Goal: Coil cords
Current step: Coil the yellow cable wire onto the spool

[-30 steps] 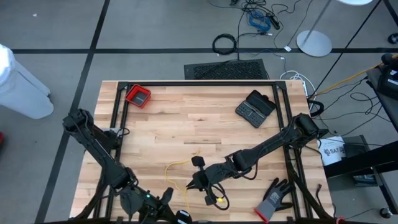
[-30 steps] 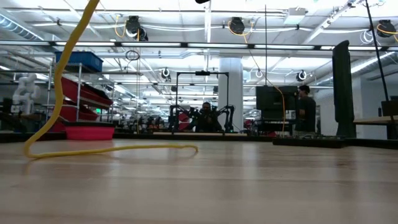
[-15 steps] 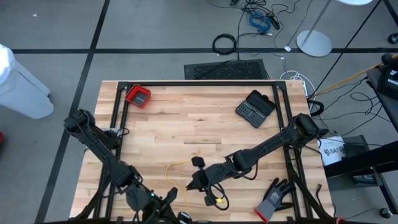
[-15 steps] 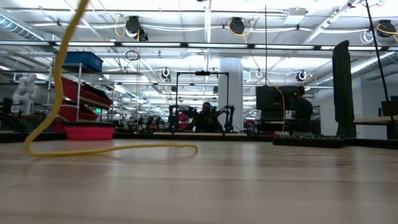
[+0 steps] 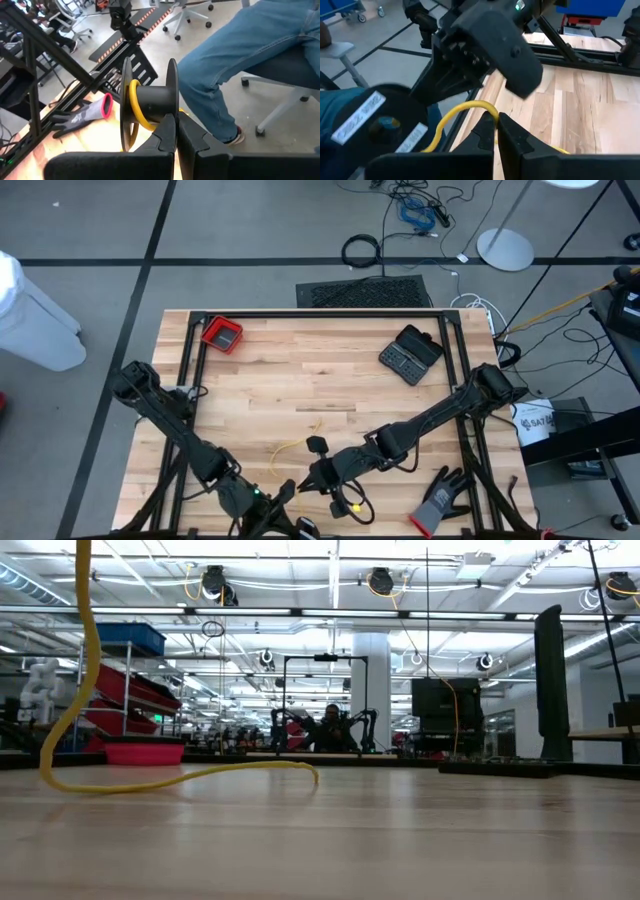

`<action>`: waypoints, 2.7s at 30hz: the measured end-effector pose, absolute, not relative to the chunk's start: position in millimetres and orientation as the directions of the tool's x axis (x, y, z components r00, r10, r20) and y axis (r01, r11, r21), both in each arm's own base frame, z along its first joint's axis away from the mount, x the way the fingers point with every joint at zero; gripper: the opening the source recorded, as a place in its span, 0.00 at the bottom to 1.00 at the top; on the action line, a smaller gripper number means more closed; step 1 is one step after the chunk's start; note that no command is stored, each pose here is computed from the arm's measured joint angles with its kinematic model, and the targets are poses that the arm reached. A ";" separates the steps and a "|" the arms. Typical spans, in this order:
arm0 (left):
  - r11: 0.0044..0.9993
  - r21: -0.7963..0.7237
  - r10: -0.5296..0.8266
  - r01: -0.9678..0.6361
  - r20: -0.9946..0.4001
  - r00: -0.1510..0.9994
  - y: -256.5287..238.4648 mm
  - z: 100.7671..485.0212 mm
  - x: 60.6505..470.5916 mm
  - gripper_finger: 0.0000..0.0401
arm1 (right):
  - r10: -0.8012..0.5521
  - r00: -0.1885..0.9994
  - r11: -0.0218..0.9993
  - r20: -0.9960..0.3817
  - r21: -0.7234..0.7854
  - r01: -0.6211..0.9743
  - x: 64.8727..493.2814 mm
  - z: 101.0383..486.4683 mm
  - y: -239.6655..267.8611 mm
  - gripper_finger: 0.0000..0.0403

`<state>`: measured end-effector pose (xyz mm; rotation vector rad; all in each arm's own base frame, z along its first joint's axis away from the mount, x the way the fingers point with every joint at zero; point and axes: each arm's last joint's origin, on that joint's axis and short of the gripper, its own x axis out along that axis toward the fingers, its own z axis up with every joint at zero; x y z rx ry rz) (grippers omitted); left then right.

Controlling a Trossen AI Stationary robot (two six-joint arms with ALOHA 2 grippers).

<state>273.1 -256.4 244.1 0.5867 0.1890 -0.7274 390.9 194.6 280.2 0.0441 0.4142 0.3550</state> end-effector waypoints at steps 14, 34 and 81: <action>0.674 0.446 -0.462 0.589 -0.367 0.807 -246.4 237.5 285.7 0.00 | 0.349 0.866 0.931 -0.358 0.238 -0.276 393.4 299.8 196.6 0.00; 0.719 0.461 -0.366 0.519 -0.384 0.848 -243.8 235.3 285.7 0.00 | 0.282 0.818 0.959 -0.502 0.182 -0.218 376.4 322.3 213.7 0.00; 0.816 0.546 -0.037 0.189 -0.276 0.960 -243.3 272.8 246.9 0.00 | 0.214 0.754 0.977 -0.621 0.134 -0.167 338.8 345.8 244.8 0.00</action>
